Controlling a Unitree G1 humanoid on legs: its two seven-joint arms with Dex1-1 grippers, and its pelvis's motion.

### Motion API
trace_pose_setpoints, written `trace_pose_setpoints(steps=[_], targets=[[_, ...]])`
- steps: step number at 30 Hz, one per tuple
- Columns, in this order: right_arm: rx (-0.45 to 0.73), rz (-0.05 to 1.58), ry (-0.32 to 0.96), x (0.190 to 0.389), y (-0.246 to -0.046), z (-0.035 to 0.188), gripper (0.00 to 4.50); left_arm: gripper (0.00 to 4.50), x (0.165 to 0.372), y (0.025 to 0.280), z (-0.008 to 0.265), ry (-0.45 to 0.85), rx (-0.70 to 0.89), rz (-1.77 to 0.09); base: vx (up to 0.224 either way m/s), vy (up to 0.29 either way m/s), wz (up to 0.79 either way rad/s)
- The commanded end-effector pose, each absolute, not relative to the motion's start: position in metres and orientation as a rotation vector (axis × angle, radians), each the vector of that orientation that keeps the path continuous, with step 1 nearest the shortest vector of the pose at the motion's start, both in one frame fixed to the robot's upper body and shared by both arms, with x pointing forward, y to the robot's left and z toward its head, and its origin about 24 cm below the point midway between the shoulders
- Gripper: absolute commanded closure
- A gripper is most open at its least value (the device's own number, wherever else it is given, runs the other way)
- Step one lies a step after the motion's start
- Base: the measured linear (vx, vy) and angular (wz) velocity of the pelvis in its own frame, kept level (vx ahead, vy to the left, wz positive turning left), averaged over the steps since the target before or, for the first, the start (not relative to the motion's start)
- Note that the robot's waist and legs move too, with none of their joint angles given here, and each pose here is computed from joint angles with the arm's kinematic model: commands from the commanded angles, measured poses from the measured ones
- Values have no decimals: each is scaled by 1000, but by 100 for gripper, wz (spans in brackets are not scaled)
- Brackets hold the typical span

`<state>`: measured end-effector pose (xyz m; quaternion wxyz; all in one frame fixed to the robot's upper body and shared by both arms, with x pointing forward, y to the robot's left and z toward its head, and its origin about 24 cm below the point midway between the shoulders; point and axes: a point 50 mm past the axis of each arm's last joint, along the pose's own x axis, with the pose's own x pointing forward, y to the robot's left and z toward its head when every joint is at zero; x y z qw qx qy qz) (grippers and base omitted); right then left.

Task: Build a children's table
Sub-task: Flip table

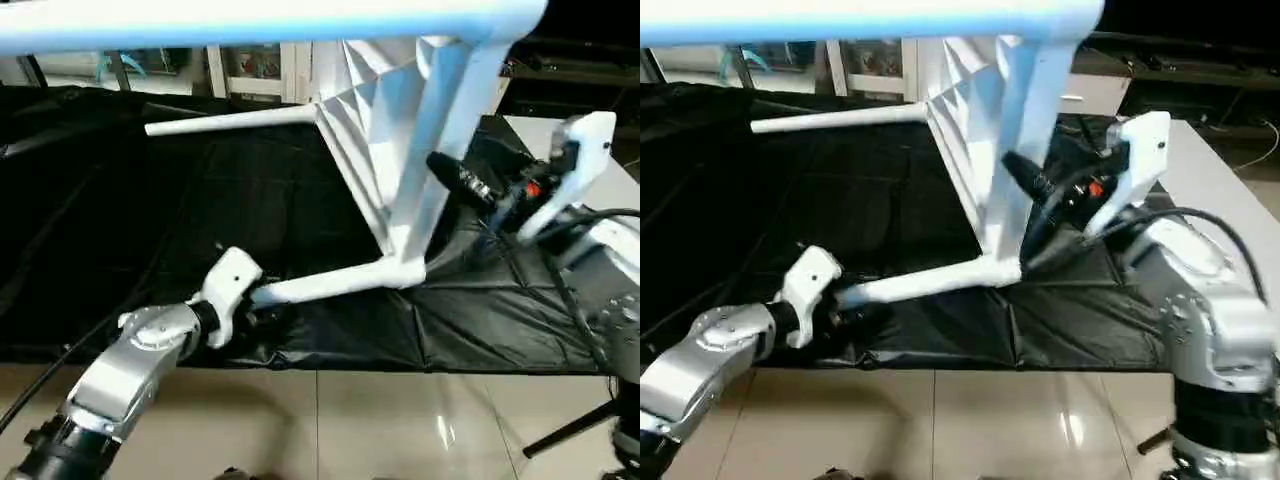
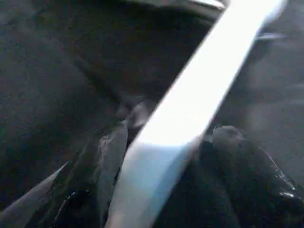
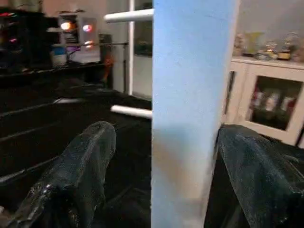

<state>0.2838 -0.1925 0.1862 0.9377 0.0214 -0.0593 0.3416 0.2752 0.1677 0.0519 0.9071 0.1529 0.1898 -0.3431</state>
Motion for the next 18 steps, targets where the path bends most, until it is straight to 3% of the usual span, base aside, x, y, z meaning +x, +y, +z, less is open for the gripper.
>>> trace_pose_setpoints(steps=[1, 7, 13, 18], targets=[[25, 771, -133, 274, -195, 191, 80, 119, 275, 180, 49, 426, 342, -674, 0, 0, 0], [-34, 858, -45, 259, -203, 178, 80, 119, 276, 195, 43, 435, 413, -631, 0, 0, 0], [-20, 851, -57, 255, -208, 180, 80, 119, 282, 201, 46, 381, 455, -572, 0, 0, 0], [39, 923, -70, 243, -192, 178, 80, 119, 285, 215, 54, 303, 465, -488, 0, 0, 0]])
